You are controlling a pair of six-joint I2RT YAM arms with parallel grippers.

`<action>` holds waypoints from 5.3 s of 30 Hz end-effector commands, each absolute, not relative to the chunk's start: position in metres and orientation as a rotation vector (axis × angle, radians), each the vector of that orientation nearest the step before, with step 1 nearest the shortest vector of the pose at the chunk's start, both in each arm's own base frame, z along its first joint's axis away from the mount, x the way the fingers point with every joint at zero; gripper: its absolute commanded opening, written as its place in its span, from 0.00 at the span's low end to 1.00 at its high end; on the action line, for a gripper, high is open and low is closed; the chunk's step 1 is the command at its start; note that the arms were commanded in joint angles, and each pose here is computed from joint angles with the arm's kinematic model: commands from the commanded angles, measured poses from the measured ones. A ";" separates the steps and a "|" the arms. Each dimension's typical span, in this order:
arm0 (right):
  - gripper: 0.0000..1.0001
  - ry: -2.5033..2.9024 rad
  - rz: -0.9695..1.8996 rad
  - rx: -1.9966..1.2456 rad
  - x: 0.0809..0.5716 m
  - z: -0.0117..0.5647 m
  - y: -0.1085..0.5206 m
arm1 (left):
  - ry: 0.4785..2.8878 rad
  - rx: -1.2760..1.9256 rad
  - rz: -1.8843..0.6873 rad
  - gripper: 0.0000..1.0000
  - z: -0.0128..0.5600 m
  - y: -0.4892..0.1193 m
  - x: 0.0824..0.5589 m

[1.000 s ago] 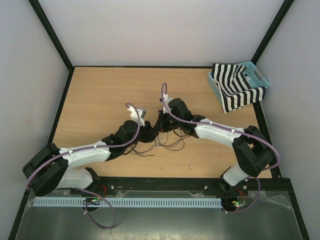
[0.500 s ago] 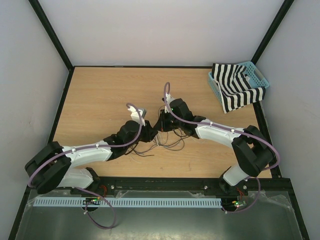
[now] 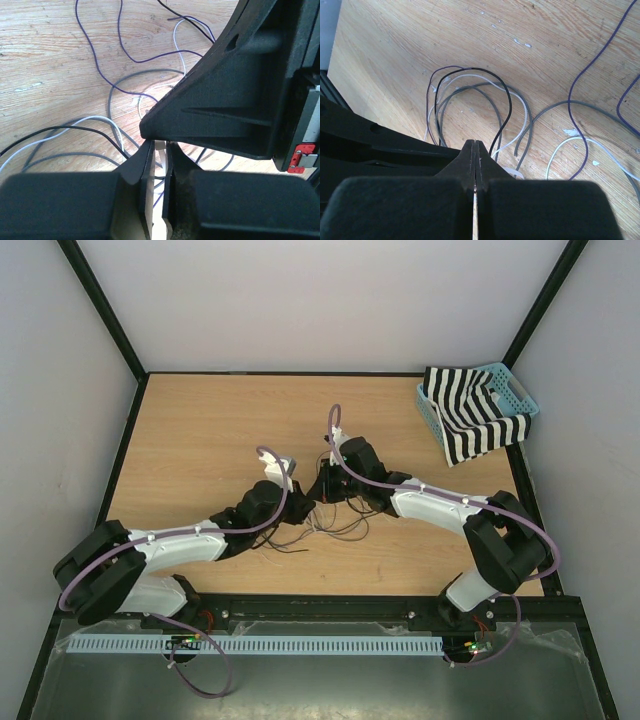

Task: Zip-tie the wires
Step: Tie the cable at the center of the board.

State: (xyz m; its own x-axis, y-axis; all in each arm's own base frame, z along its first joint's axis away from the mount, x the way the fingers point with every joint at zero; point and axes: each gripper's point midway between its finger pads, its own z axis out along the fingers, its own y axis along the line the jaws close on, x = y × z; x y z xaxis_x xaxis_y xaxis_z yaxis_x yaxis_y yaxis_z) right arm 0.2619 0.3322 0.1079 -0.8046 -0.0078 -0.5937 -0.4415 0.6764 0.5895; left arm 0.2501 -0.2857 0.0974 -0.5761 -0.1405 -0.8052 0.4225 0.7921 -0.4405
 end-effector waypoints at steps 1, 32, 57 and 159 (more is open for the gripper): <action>0.00 2.276 1.042 -0.333 0.267 0.123 0.333 | 1.975 0.216 -0.811 0.10 0.120 -0.298 0.256; 0.00 2.179 0.977 -0.308 0.309 0.163 0.327 | 2.070 0.299 -0.809 0.00 0.085 -0.314 0.218; 0.00 2.093 0.945 -0.284 0.332 0.203 0.316 | 2.183 0.275 -0.757 0.00 0.059 -0.304 0.208; 0.72 1.408 0.963 -0.739 0.230 0.226 0.231 | 2.033 0.495 -0.616 0.00 0.217 -0.275 0.282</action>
